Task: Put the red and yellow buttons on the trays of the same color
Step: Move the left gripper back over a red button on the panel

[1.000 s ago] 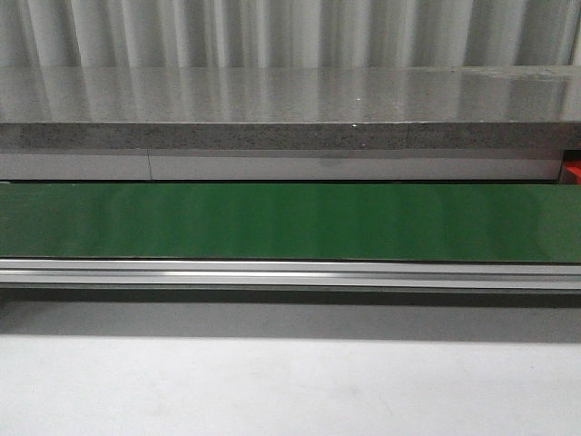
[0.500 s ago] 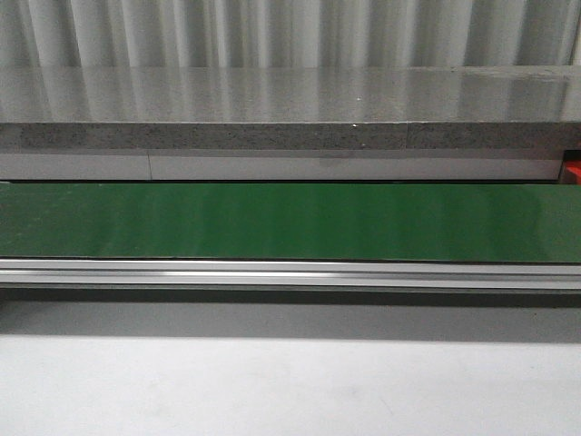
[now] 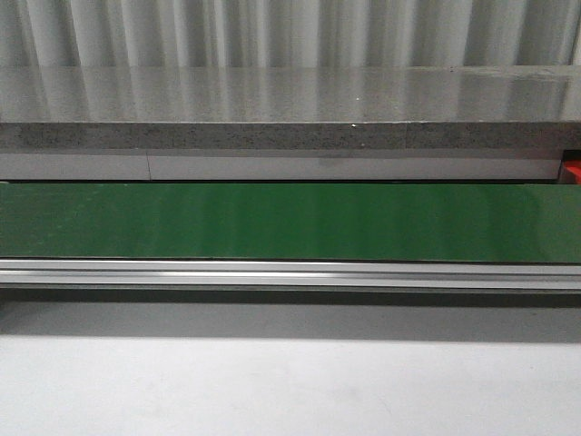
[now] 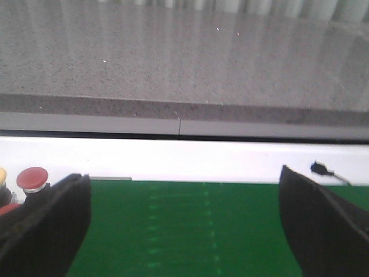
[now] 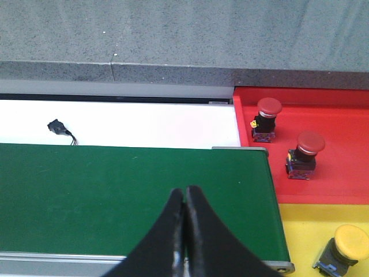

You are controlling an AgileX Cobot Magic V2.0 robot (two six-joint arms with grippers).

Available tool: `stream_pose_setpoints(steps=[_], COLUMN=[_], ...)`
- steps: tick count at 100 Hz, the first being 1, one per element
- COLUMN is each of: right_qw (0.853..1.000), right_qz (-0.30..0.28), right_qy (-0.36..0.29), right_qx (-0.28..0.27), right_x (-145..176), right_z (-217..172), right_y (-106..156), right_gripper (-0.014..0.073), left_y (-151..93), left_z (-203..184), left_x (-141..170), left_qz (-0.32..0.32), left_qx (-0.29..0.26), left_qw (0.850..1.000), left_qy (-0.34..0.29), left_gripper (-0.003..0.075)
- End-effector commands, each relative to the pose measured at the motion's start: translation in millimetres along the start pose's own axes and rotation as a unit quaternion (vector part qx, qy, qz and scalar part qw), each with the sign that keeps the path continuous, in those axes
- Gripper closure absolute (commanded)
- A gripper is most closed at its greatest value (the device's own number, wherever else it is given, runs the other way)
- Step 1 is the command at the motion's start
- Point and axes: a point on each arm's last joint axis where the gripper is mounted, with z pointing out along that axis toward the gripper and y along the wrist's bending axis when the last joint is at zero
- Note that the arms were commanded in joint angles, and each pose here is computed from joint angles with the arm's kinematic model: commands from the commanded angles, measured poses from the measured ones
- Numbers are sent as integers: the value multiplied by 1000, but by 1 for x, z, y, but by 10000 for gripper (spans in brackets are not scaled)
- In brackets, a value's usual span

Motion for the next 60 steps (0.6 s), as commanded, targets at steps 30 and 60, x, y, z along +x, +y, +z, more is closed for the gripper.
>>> stream_pose_setpoints(steps=[30,60], right_qw=[999,999], right_qz=[-5,-5], right_qy=[-48,-48], right_qx=[4,3], right_x=[-14,-14], right_z=[-4,-4], right_y=[0,0], right_gripper=[663,663], left_y=[68,114], left_z=[75,145], left_x=[-48,-14], left_qz=[-180,-226], left_qx=[-143,-182], left_qw=[972,943], left_qy=[45,160], left_gripper=[97,98])
